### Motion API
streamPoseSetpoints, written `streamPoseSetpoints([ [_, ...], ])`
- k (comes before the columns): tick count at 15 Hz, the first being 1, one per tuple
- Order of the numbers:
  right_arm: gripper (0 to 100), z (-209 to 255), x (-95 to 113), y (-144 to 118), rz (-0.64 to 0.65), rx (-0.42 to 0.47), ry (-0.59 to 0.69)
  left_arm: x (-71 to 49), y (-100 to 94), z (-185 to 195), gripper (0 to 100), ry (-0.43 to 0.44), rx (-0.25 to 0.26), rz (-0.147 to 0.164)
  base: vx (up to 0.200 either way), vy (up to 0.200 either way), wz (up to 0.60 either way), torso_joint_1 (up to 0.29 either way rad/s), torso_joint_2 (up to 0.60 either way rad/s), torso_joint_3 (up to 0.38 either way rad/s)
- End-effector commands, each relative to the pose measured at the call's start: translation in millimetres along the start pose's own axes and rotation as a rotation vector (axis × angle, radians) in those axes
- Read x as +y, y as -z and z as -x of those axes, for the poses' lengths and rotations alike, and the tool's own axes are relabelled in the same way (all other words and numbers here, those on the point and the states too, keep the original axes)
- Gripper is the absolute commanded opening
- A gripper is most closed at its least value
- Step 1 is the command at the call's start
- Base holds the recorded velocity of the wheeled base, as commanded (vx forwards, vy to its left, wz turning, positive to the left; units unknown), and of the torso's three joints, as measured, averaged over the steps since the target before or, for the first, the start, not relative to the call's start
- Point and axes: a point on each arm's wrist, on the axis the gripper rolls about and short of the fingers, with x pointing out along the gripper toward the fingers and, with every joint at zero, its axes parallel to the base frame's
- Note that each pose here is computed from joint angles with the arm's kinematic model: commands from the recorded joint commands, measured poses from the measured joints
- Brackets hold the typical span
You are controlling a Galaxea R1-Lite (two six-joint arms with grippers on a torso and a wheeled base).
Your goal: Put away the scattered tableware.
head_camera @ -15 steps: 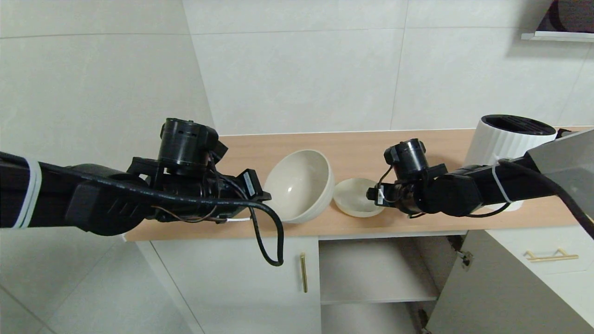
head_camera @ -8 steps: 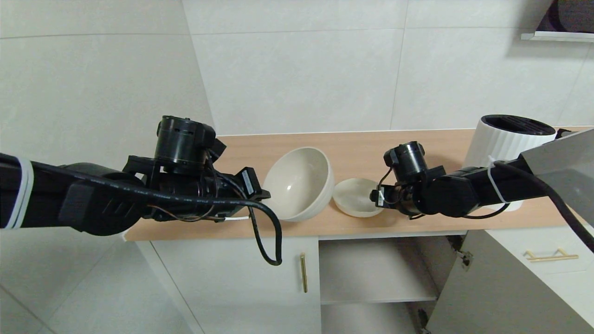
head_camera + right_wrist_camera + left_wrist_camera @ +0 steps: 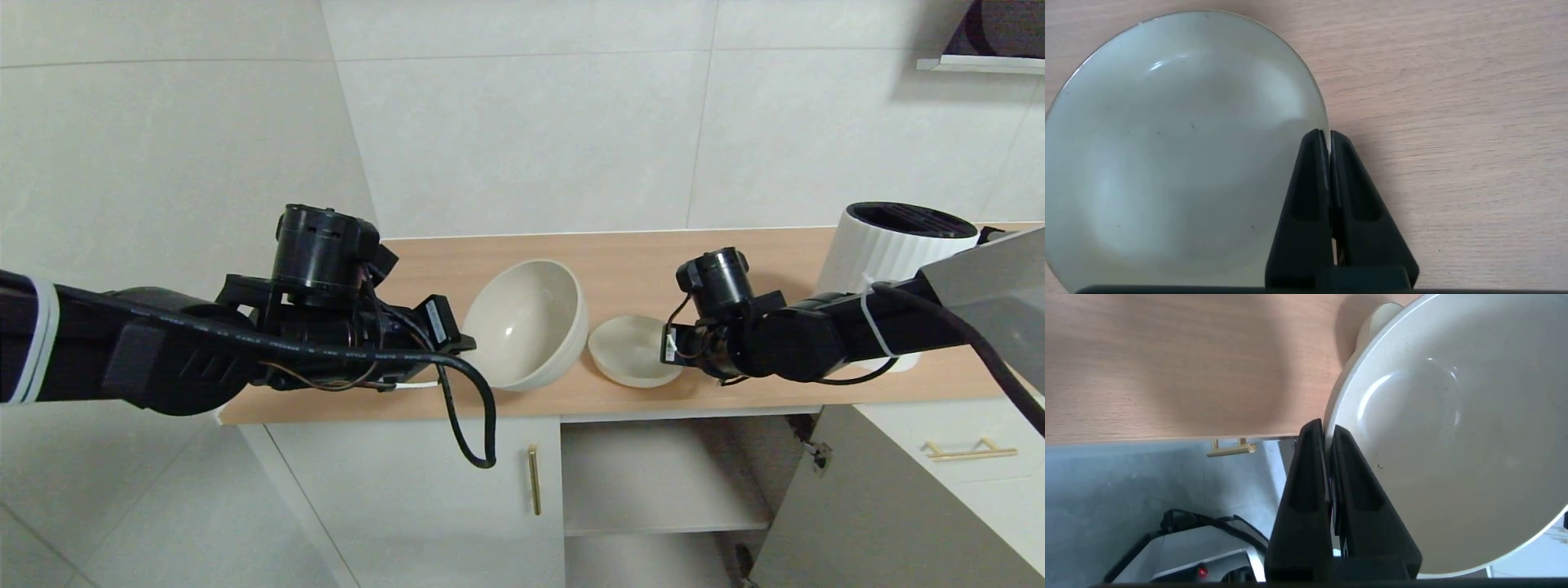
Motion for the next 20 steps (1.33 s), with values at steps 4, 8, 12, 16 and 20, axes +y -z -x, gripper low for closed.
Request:
streamPoseSetpoints([
  [4,0,22.9,-6.0,-7.2,-0.012,-0.011,-0.022,3.2,4.9,4.3,0,-0.009,0.010,0.002,0.000,0.000,0.00,0.000,0.00,0.000],
  [8,0,72.6,-32.1,-17.7,-0.059,0.017,-0.181,3.1,7.7,13.8,0,-0.005,0.005,-0.044,0.000,0.000,0.00,0.000,0.00,0.000],
  [12,0,111.4,-56.9,-17.0,-0.072,0.029,-0.271,5.6,15.4,38.5,0,0.003,-0.007,-0.082,0.000,0.000,0.00,0.000,0.00,0.000],
  [16,0,133.7,-66.7,-12.2,-0.070,0.014,-0.276,12.8,25.6,55.3,0,-0.006,-0.003,-0.141,0.000,0.000,0.00,0.000,0.00,0.000],
  [20,0,130.5,-68.5,-5.1,-0.010,0.030,-0.265,13.8,26.3,53.8,0,-0.011,0.003,-0.142,0.000,0.000,0.00,0.000,0.00,0.000],
])
